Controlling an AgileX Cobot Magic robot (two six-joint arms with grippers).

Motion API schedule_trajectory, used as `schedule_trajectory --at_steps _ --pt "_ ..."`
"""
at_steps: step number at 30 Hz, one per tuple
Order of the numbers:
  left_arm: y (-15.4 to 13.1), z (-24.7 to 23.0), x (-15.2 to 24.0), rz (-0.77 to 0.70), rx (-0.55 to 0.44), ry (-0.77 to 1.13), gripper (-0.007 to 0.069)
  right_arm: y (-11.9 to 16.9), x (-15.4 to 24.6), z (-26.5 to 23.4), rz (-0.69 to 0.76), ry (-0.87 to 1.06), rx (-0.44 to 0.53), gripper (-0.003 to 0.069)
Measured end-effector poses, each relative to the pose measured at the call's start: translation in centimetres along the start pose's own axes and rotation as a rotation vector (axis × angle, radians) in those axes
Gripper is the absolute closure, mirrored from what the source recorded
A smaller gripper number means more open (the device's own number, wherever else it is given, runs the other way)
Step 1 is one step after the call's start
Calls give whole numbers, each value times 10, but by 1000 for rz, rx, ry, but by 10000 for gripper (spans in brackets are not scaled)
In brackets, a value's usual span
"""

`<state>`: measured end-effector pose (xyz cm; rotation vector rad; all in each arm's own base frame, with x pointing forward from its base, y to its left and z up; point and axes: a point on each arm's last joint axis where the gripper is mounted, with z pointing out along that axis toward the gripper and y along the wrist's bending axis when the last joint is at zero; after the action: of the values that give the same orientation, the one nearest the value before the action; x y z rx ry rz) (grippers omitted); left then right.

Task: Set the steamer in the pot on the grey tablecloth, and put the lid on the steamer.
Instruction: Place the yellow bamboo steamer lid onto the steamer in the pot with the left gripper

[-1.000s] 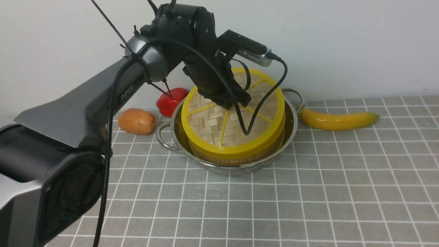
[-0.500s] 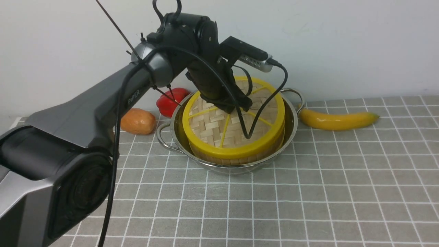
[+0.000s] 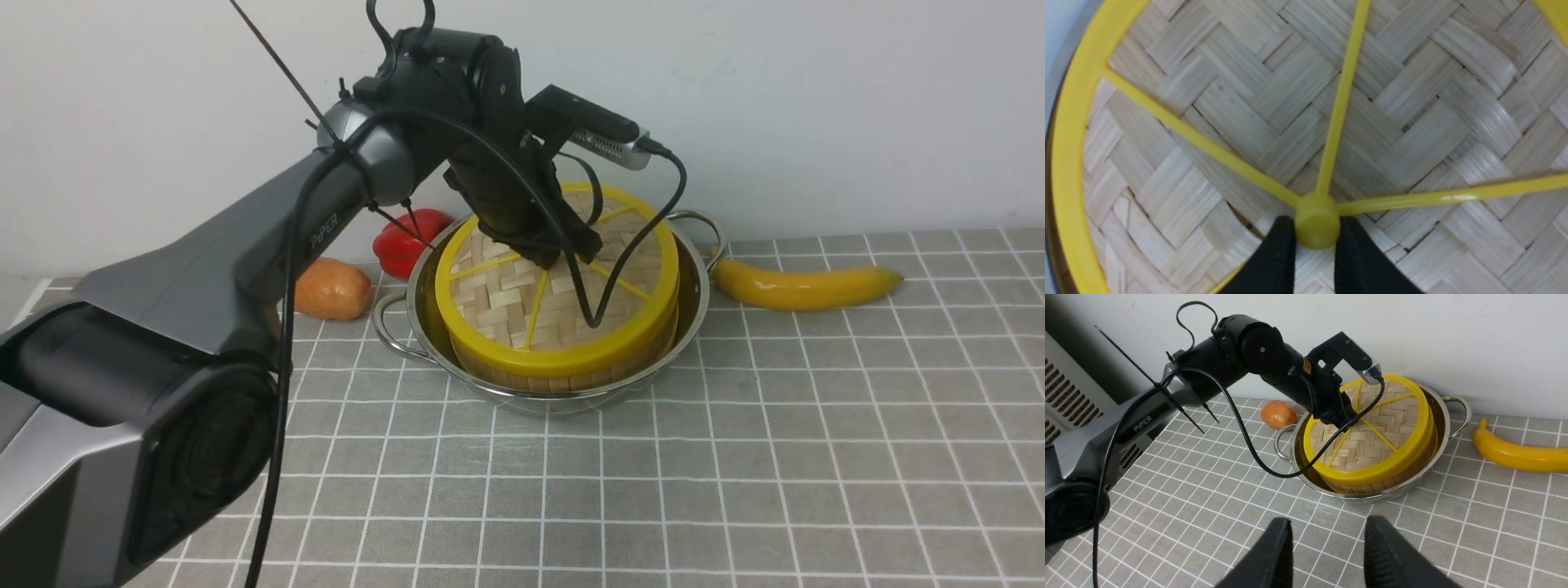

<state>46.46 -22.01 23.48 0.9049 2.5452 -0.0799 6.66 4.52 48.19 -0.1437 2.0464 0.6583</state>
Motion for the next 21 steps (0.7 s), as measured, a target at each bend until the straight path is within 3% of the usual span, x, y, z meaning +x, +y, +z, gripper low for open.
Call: schedule_trajectory --at_steps 21 --pt "-2 1 -1 -9 21 4 512 0 0 0 2 0 0 395"
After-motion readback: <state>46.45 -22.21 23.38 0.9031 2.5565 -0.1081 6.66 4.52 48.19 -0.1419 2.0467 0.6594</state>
